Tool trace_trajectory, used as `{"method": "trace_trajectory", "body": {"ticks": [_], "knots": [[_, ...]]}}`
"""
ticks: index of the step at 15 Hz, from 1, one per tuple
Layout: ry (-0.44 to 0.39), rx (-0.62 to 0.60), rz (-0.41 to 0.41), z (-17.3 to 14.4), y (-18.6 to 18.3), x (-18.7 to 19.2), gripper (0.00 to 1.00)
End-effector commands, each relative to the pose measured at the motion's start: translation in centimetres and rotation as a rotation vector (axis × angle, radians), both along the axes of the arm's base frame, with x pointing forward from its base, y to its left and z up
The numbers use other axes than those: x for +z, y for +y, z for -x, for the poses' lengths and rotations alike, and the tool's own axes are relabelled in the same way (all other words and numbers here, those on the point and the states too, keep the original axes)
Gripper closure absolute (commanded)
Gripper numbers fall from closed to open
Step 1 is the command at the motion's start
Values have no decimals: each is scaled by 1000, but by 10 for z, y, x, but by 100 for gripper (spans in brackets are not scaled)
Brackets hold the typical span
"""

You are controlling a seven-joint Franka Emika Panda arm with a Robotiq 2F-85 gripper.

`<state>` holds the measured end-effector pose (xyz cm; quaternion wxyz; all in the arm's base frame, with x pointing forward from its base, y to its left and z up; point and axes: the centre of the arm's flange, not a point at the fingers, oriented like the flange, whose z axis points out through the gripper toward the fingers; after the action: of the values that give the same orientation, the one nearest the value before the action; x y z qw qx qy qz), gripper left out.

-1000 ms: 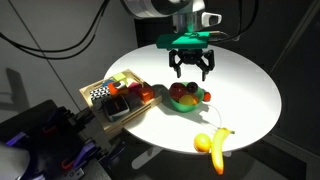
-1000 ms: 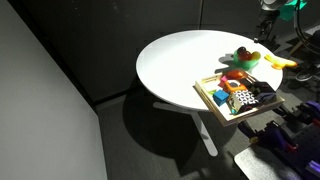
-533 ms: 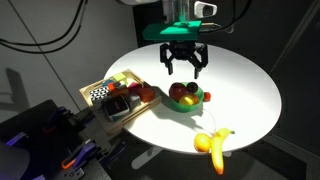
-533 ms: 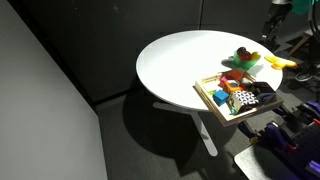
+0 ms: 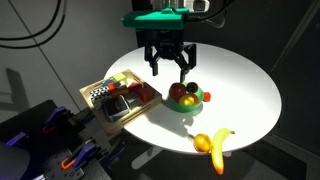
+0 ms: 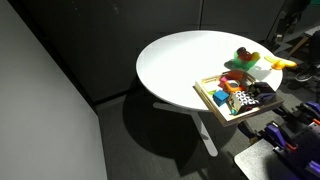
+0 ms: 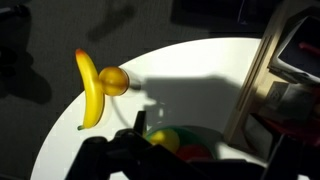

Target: Put the toy plum in the bowl

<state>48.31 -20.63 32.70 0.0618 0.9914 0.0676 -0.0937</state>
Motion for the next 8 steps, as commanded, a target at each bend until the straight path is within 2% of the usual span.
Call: {"method": "trace_trajectory", "body": {"ticks": [1, 8], "knots": [[19, -9, 18, 30, 9, 22, 0], [-120, -74, -24, 55, 21, 42, 0]]}}
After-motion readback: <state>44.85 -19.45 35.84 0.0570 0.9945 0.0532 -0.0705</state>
